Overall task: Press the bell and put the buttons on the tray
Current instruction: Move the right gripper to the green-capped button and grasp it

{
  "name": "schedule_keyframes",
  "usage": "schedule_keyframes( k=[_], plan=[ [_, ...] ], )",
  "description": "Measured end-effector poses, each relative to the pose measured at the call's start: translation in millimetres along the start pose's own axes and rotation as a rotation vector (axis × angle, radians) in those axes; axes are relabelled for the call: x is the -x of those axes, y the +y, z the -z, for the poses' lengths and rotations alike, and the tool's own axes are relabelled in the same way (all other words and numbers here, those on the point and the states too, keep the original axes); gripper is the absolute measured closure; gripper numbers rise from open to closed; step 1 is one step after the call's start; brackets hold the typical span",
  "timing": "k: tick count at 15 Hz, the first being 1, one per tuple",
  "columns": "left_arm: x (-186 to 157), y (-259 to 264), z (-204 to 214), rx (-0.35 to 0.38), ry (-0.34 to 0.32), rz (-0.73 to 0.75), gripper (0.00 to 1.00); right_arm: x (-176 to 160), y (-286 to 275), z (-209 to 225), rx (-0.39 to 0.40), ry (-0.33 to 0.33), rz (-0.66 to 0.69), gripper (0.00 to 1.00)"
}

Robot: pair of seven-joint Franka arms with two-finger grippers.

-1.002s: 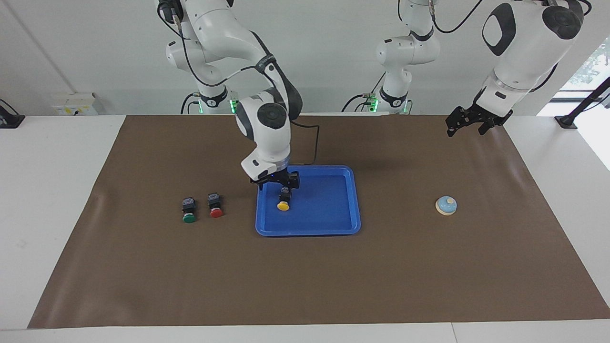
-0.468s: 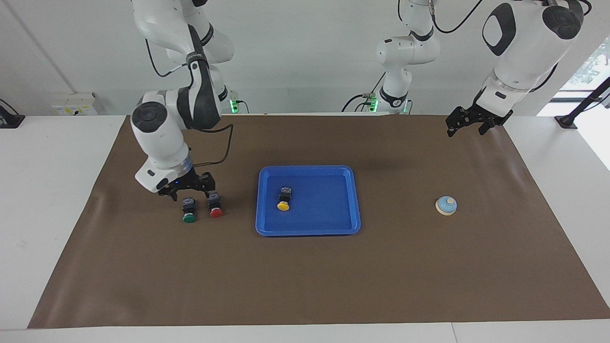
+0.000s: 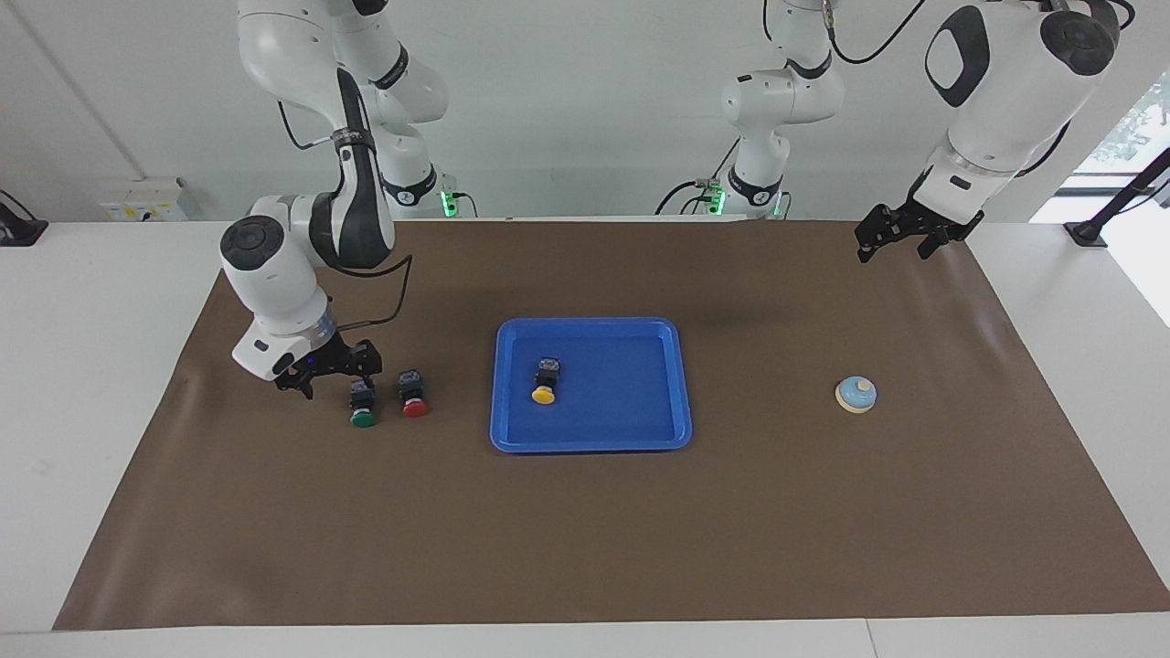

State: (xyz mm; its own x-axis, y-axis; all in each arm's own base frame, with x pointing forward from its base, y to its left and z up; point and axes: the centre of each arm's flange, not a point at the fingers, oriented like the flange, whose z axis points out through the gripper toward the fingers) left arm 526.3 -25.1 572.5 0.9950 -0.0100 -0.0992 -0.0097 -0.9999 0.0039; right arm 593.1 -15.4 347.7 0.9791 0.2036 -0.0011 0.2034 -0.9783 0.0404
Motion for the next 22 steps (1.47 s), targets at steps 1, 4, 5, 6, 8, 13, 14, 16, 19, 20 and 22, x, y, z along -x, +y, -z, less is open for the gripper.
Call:
schedule_keyframes(
  k=[1,4,5,6,8,13,14,16,19,20,22],
  plan=[
    [0,0,0,0.000,0.000,0.000,0.00,2,2,-3,-0.001,-0.006,0.000,0.00],
    [0,0,0,0.000,0.000,0.000,0.00,8,0,-14,-0.006,-0.018,0.003,0.00],
    [0,0,0,0.000,0.000,0.000,0.00,10,-2,-19,-0.008,-0.019,0.003,0.00],
    [0,0,0,0.000,0.000,0.000,0.00,12,-3,-25,-0.009,-0.020,0.004,0.00],
    [0,0,0,0.000,0.000,0.000,0.00,13,-5,-32,-0.012,-0.023,0.007,0.00],
    [0,0,0,0.000,0.000,0.000,0.00,10,-10,-48,-0.016,-0.020,0.015,0.00],
    [0,0,0,0.000,0.000,0.000,0.00,10,-10,-50,-0.017,-0.023,0.016,0.00],
    [0,0,0,0.000,0.000,0.000,0.00,11,-12,-53,-0.019,-0.028,0.016,0.00],
    [0,0,0,0.000,0.000,0.000,0.00,11,-18,-54,-0.021,-0.031,0.016,0.01],
    [0,0,0,0.000,0.000,0.000,0.00,11,-21,-56,-0.021,-0.033,0.012,0.04],
    [0,0,0,0.000,0.000,0.000,0.00,11,-28,-59,-0.019,-0.018,0.011,0.05]
  ],
)
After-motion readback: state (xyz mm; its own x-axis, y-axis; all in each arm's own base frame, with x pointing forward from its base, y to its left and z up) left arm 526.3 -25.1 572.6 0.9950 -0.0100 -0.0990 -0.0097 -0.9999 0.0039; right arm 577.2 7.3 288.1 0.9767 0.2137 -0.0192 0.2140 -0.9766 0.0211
